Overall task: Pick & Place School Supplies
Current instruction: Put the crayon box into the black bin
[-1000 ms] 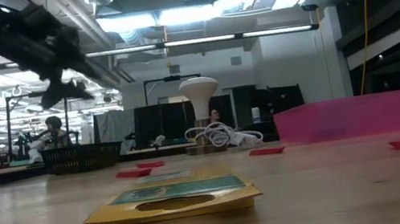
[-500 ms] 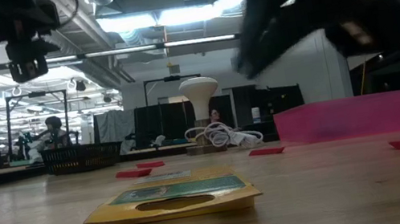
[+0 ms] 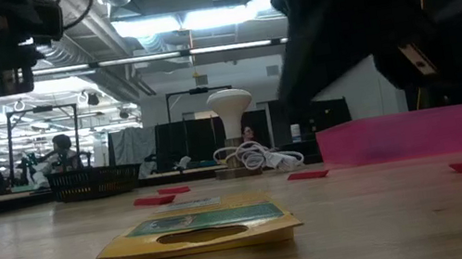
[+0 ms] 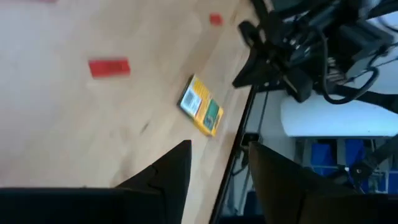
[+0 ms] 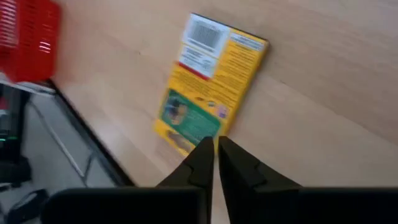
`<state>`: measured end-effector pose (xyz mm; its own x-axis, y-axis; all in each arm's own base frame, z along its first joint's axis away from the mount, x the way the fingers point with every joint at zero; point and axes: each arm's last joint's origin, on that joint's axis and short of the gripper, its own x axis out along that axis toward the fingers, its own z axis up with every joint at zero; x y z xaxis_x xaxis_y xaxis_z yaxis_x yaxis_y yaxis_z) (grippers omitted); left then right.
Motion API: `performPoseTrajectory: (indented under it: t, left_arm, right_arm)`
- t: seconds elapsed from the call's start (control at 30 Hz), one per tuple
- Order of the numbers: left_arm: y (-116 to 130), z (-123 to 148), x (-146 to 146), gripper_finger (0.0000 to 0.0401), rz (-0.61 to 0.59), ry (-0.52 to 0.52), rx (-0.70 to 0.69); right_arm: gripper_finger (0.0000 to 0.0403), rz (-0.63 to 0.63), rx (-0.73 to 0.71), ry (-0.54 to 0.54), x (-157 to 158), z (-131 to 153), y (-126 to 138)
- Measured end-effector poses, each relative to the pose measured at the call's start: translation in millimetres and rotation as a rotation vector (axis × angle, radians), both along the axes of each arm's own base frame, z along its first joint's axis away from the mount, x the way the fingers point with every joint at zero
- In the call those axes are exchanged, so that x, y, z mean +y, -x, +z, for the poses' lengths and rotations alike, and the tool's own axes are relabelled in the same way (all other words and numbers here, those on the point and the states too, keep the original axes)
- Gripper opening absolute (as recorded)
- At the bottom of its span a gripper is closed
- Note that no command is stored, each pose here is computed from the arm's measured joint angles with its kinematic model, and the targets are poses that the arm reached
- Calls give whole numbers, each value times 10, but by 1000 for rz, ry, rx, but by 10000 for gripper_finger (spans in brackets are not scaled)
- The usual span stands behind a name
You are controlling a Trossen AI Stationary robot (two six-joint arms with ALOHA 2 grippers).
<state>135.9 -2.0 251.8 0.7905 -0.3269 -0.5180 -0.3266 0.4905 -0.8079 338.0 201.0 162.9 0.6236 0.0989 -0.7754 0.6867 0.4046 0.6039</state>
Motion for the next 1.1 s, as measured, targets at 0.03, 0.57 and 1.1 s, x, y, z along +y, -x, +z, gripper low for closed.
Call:
performPoseTrajectory:
  t: [0.03, 0.57, 1.1]
  left_arm:
    - [-32, -19, -25, 165, 6, 18, 25]
    - [-390, -246, -442, 170, -36, 84, 179]
    - [-852, -694, -869, 2, -93, 146, 265]
  right_arm:
    - [32, 5, 16, -3, -11, -19, 2]
    - [6, 37, 139, -72, 16, -308, -127]
    - [1, -1, 150, -46, 120, -413, -386]
